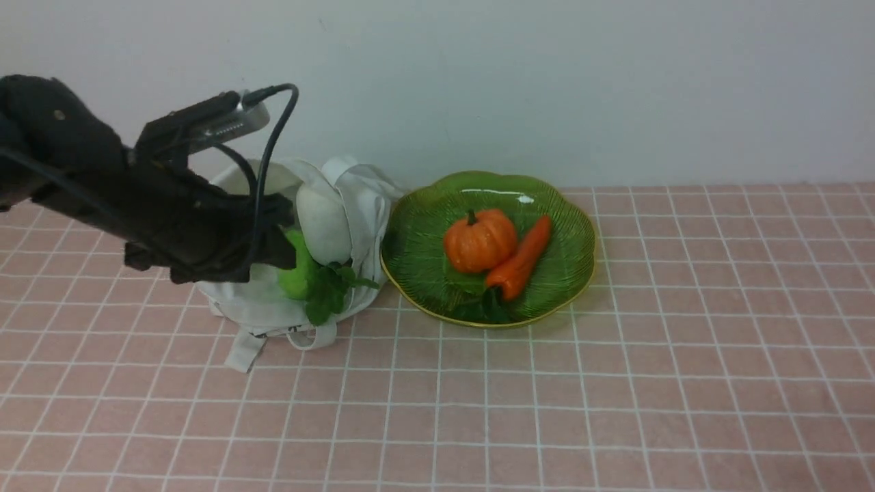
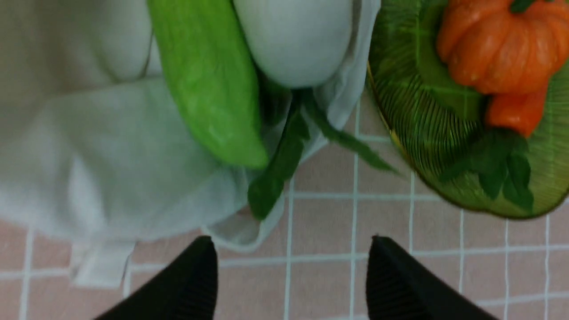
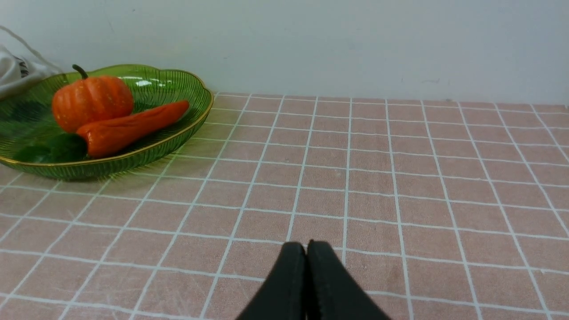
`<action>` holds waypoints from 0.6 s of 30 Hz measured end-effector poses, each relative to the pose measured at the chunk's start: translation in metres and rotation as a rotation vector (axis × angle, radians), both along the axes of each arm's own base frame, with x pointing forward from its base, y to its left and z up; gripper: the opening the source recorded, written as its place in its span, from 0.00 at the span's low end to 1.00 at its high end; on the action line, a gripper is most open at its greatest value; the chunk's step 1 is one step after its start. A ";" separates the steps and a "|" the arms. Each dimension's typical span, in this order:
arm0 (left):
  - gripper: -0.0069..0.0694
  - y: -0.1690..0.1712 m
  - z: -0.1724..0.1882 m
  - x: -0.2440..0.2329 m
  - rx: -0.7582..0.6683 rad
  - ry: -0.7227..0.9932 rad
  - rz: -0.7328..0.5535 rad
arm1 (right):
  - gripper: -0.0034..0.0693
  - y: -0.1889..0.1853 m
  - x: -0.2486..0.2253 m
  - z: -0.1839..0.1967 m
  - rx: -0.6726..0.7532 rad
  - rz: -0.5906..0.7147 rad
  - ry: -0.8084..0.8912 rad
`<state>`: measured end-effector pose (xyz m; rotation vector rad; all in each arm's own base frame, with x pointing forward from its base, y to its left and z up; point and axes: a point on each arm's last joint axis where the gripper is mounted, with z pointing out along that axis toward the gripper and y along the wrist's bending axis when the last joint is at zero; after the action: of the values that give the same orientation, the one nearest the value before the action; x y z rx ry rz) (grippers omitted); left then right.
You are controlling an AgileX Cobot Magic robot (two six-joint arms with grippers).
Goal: Take vegetables from bag on pink coffee tablecloth place on plate.
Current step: 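Reach the gripper into the cloth bag toward the vegetables inside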
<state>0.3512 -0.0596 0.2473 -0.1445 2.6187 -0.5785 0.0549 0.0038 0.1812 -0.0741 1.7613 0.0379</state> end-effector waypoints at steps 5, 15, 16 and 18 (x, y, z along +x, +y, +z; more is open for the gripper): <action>0.78 -0.004 -0.026 0.043 -0.021 -0.020 0.028 | 0.03 0.000 0.000 0.000 0.000 0.000 0.000; 0.80 -0.007 -0.061 0.079 -0.089 -0.059 0.112 | 0.03 0.000 0.000 0.000 0.001 0.000 0.000; 0.80 -0.007 -0.062 0.080 -0.094 -0.062 0.113 | 0.03 0.000 0.000 0.000 0.001 0.000 0.000; 0.79 -0.009 -0.065 0.084 -0.125 -0.086 0.125 | 0.03 0.000 0.000 0.000 0.001 0.000 0.000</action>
<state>0.4355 -0.0686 0.1824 -0.3133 2.4698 -0.6884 0.0549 0.0038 0.1812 -0.0732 1.7613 0.0387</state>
